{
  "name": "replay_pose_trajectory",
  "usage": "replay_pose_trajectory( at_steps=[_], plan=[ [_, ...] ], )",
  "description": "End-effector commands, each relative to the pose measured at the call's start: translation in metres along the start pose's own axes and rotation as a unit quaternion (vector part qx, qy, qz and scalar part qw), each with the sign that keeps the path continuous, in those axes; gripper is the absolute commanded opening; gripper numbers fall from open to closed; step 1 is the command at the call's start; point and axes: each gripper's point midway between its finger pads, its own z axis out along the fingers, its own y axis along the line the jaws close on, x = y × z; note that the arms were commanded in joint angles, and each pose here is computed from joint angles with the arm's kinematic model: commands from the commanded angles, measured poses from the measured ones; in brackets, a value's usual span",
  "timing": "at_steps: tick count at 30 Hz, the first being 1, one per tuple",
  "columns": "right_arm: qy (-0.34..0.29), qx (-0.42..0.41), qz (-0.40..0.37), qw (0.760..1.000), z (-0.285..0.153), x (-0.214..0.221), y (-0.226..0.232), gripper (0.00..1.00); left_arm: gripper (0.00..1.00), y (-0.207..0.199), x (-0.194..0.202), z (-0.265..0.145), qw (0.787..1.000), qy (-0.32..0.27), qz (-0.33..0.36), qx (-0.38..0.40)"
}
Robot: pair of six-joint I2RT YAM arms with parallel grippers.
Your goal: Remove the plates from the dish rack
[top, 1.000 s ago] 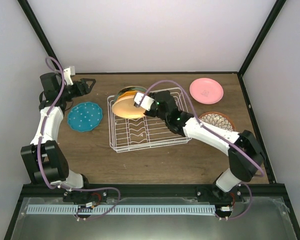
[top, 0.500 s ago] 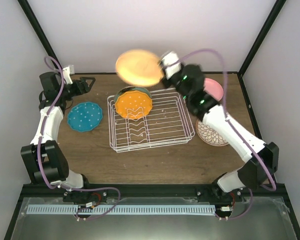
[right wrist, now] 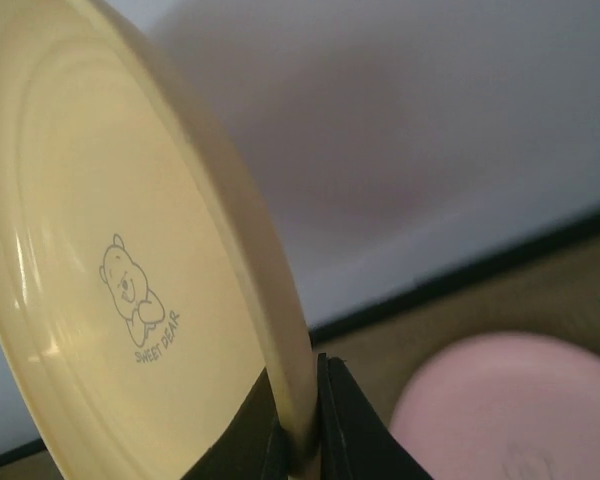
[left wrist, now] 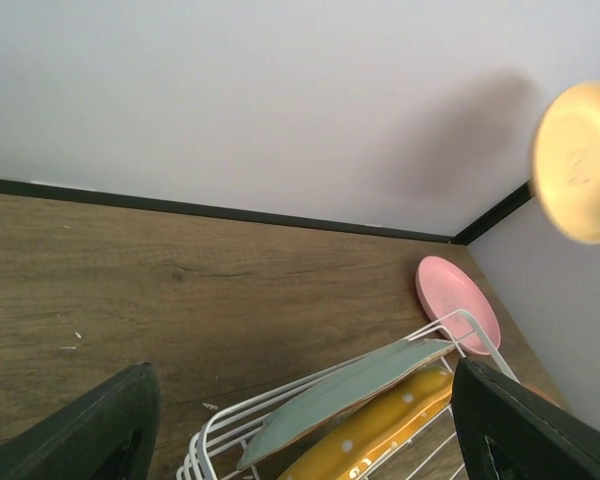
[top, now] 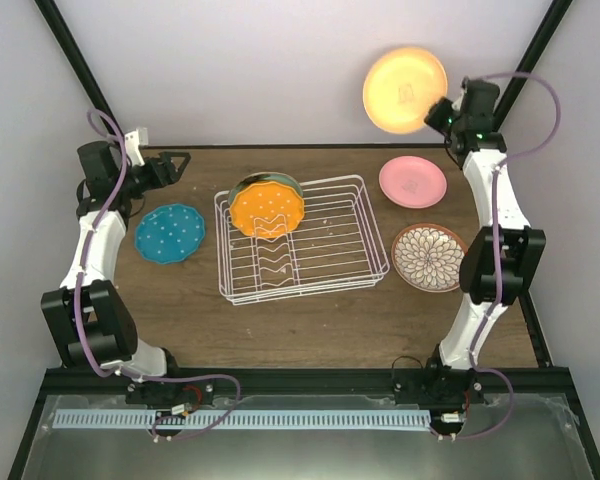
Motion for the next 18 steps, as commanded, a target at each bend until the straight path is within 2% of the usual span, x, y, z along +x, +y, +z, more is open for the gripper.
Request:
replay_pose_trajectory(
  at_steps=[1,10,18],
  plan=[
    [0.075,0.027,0.123,0.989,0.005,0.039,-0.048,0.01,0.81,-0.014,-0.008,-0.006,1.0,-0.005,0.022,0.011],
    [0.129,0.117,0.205,0.963,0.023,0.084,-0.151,0.01,0.81,-0.016,-0.007,-0.009,1.0,-0.01,0.018,0.008],
    [0.182,0.168,0.211,0.945,0.033,0.134,-0.188,0.01,0.82,-0.016,-0.002,-0.013,1.0,-0.01,0.017,0.002]
  ],
)
